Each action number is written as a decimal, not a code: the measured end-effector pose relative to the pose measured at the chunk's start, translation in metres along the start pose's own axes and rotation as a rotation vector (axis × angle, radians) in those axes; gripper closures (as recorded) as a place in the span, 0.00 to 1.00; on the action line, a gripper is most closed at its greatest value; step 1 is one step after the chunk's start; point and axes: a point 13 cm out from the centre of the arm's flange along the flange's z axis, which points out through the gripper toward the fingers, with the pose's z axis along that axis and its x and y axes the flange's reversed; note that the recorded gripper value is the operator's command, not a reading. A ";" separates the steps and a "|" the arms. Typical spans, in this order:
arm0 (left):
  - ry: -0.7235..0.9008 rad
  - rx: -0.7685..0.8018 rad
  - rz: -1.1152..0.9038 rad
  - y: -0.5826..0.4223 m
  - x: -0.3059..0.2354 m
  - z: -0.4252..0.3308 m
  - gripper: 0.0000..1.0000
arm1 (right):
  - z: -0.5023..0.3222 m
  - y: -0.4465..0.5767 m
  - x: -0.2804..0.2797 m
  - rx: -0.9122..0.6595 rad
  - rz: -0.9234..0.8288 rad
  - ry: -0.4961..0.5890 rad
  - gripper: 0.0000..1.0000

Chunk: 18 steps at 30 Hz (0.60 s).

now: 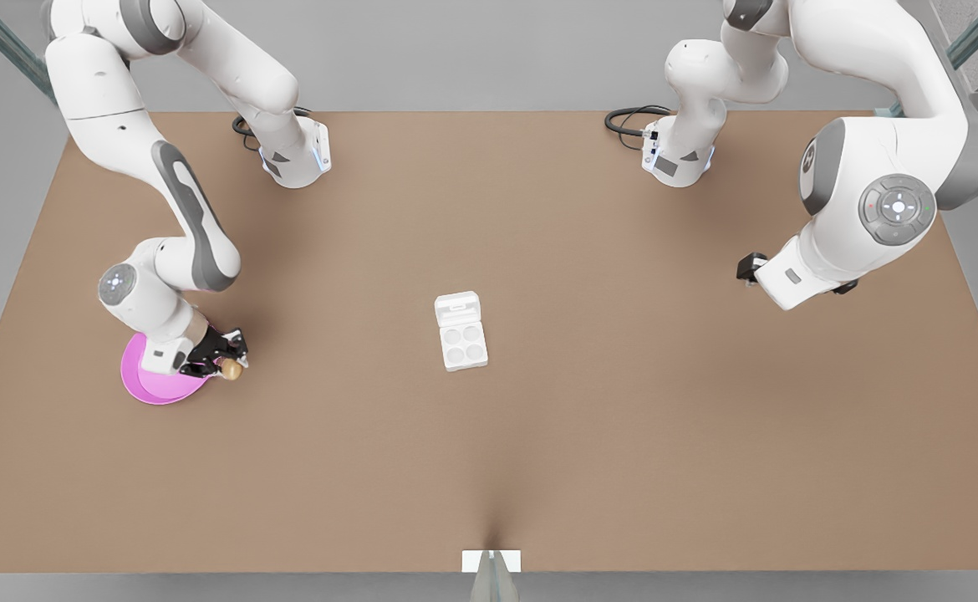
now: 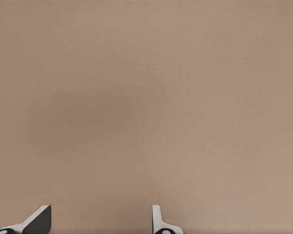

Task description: Pack egg into the box and close the box lid

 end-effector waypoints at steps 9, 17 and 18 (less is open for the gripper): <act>0.011 -0.001 0.001 -0.001 -0.003 0.007 0.00 | -0.021 0.222 -0.169 -0.124 -0.204 0.012 0.60; 0.008 -0.002 0.000 0.000 -0.004 0.007 0.00 | 0.017 0.411 -0.222 -0.163 -0.196 0.093 0.60; 0.008 -0.002 0.000 0.000 -0.004 0.007 0.00 | 0.021 0.422 -0.220 -0.159 -0.175 0.105 0.60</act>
